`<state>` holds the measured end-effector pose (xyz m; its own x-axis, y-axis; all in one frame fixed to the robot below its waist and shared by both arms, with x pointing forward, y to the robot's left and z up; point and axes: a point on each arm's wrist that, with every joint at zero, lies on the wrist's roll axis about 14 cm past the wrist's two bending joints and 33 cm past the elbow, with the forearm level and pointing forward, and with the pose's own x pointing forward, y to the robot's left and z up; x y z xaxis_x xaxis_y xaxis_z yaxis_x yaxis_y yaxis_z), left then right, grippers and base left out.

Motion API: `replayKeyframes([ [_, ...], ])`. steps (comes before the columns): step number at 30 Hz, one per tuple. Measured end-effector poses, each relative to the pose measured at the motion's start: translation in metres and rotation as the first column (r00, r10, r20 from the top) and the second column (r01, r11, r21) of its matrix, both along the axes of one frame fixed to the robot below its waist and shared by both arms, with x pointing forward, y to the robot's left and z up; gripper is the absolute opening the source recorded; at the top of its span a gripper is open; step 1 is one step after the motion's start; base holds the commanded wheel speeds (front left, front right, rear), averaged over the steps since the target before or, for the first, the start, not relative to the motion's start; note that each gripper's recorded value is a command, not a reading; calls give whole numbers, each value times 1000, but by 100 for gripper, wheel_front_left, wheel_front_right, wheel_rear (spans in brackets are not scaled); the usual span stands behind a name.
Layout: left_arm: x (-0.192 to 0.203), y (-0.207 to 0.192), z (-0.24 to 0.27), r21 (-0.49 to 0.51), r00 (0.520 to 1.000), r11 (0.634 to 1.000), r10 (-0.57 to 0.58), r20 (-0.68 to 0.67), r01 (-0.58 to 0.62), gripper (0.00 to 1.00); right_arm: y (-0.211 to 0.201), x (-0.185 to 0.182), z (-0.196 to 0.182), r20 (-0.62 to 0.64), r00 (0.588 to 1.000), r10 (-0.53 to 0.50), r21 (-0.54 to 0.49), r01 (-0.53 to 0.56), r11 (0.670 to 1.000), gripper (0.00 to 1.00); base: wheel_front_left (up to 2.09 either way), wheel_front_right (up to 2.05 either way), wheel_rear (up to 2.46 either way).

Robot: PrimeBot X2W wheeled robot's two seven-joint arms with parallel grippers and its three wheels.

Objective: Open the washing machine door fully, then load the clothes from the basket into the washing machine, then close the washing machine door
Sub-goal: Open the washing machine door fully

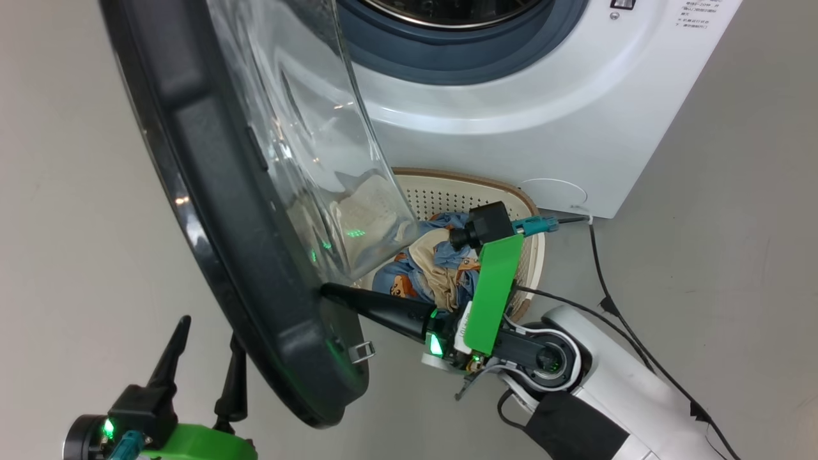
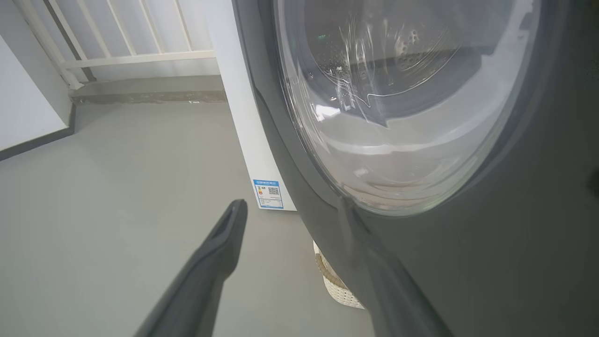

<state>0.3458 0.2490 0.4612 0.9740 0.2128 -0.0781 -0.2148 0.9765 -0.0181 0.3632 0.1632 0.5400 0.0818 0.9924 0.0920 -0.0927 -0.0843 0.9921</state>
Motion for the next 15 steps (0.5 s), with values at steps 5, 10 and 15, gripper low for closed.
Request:
replayKeyframes([
  [5, 1, -1, 2, 1, 1000, 1000, -4, 7, 4, 100, 1, -2, 0, -14, 1000, -14, 4, 14, 1000, 0, 0, 0, 0],
  [10, 3, 3, 6, 2, 1000, 1000, 5, 20, -5, 100, -2, -3, 7, 27, 999, -31, 4, 31, 1000, 0, 0, 0, 0],
  [15, 2, 11, 12, -5, 998, 999, 36, 47, -36, 100, -10, -4, 30, 100, 992, -75, 40, 71, 997, 100, 0, 0, 0],
])
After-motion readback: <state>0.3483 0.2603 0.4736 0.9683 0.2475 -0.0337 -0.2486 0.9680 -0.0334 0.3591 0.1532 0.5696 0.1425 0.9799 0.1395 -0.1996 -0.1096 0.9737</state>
